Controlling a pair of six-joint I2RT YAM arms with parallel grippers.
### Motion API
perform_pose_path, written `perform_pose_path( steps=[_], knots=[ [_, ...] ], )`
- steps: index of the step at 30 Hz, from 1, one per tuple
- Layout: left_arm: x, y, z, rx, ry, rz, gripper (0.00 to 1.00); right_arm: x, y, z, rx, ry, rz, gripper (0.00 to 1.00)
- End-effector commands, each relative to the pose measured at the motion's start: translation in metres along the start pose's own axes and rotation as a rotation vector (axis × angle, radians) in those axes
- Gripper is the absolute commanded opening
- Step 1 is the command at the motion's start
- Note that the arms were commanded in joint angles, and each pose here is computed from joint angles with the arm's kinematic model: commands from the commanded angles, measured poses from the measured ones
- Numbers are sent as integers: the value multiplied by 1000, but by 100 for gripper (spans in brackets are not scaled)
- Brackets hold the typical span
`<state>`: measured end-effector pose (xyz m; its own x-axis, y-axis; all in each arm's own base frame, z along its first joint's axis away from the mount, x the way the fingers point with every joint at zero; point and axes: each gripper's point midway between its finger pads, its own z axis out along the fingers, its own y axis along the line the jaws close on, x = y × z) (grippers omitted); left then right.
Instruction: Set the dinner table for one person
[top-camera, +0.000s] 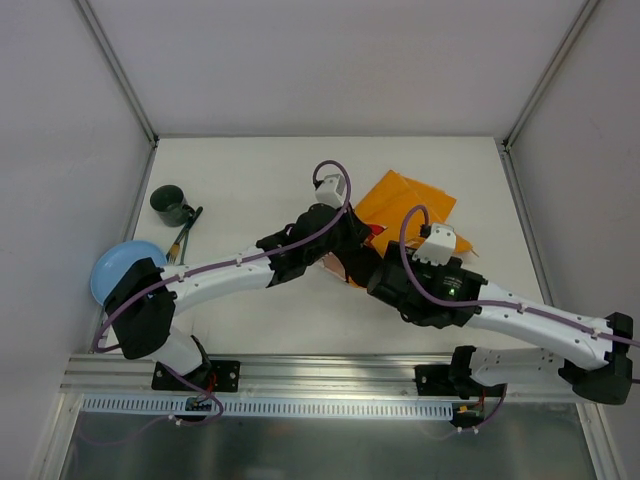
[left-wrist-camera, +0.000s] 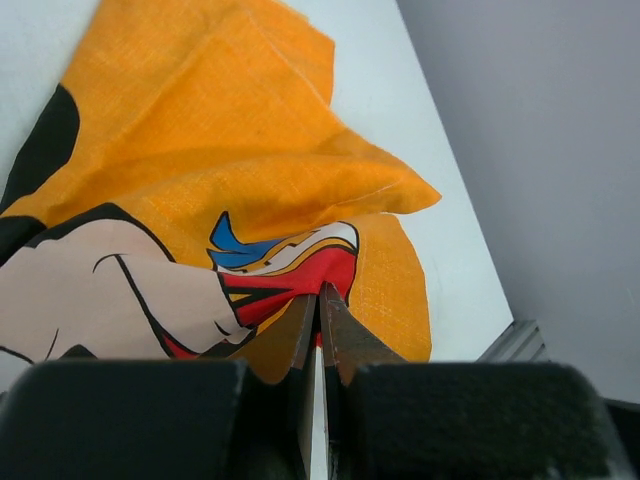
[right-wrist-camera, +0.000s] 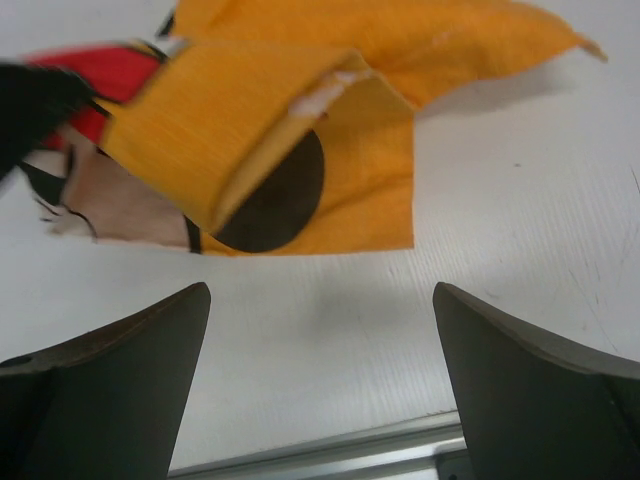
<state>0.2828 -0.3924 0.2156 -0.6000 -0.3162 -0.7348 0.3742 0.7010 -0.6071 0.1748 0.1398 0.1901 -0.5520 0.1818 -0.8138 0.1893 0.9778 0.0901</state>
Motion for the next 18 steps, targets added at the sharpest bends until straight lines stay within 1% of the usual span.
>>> perform_pose_path(
  steps=[1, 3, 6, 8, 9, 10, 11, 12, 13, 14, 15, 16, 17, 18],
  knots=[
    [0, 3, -7, 5, -12, -16, 0, -44, 7, -12, -3, -128, -12, 99],
    [3, 5, -8, 2, -10, -20, 0, -59, 14, -16, -6, -162, 2, 99],
    [4, 7, -10, 2, -10, -23, 0, -67, 17, -14, 13, -181, 4, 100],
    [3, 7, -12, 7, -14, -26, 0, -67, 18, -9, 27, -182, 35, 99],
    [2, 6, -12, 10, -15, -26, 0, -63, 21, -6, 16, -161, 59, 100],
    [2, 6, -13, 10, -18, -28, 0, -50, 18, 5, 23, -137, 51, 99],
    [0, 5, -14, 12, -22, -26, 0, -51, 33, 13, -38, -141, 123, 99],
    [-1, 4, -14, 14, -24, -24, 0, -38, 44, 19, -105, -93, 158, 99],
    [-1, 4, -15, 14, -26, -23, 0, -14, 30, 32, -121, -69, 179, 99],
    [-3, 4, -16, 12, -34, -21, 0, -13, 40, 41, -188, -40, 300, 99],
    [-4, 5, -17, 10, -36, -12, 0, -7, 38, 47, -211, -24, 348, 99],
    [-4, 7, -18, 7, -37, -10, 0, 12, 25, 57, -214, -3, 372, 99],
    [-5, 8, -20, 5, -42, 0, 0, 7, 31, 64, -267, 1, 453, 99],
    [-6, 9, -21, 3, -44, 6, 0, 10, 29, 68, -286, 1, 474, 100]
  ],
)
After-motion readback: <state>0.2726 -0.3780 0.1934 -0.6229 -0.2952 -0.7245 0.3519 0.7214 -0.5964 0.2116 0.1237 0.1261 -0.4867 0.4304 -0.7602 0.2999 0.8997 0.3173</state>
